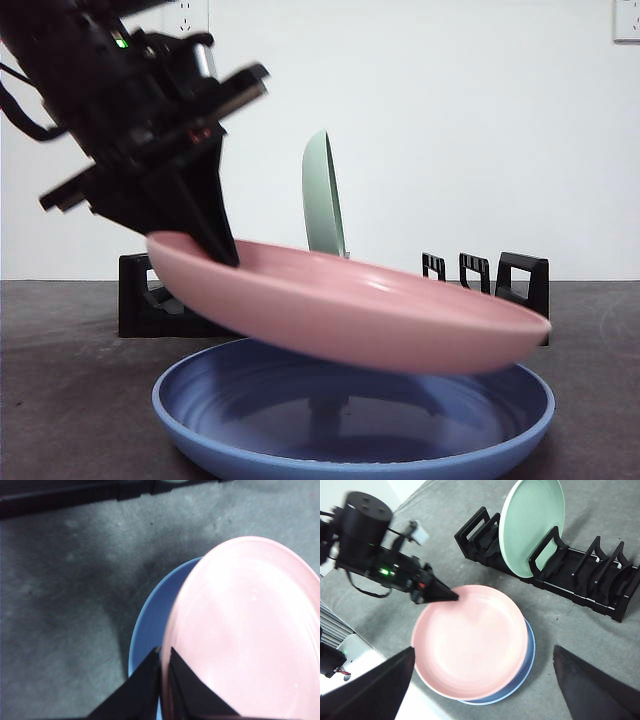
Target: Place the plate
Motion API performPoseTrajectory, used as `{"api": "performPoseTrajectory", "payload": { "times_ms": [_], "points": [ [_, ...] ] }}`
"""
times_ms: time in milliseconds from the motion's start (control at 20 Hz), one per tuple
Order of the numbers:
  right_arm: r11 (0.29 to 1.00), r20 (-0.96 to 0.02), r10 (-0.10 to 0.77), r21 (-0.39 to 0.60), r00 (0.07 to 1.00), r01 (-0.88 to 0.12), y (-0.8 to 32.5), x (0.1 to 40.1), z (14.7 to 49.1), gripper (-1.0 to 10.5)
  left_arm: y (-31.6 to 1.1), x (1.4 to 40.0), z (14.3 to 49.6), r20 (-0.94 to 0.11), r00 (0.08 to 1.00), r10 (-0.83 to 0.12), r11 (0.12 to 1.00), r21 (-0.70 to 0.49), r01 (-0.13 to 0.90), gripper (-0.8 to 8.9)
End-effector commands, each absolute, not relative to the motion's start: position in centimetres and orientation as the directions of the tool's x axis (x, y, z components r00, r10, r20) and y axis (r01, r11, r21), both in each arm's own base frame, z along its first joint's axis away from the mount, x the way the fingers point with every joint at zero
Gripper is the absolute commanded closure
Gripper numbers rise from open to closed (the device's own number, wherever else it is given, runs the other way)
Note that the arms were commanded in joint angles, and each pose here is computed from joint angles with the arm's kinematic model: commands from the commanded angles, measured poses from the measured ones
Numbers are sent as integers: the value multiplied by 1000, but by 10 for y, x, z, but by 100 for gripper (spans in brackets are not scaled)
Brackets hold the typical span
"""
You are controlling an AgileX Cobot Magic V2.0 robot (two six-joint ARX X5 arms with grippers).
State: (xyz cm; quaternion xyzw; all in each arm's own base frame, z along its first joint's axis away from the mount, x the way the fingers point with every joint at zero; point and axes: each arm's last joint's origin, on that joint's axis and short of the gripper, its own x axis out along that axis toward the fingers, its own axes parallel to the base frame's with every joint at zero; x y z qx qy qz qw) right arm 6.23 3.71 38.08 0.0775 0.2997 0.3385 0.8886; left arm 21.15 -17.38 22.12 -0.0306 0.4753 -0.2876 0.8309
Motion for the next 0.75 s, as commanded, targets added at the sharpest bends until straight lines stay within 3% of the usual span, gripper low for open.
{"api": "performPoseTrajectory", "payload": {
  "times_ms": [50, 550, 750],
  "points": [
    [758, -462, 651, 342, 602, -556, 37, 63, 386, 505, -183, 215, 213, -776, 365, -515, 826, -334, 455, 808],
    [757, -462, 651, 342, 602, -556, 37, 63, 386, 505, -189, 214, 207, -785, 347, -513, 821, -331, 465, 807],
    [757, -463, 651, 343, 602, -556, 37, 63, 386, 505, -190, 215, 208, -778, 354, -519, 819, -334, 466, 728]
  ]
}}
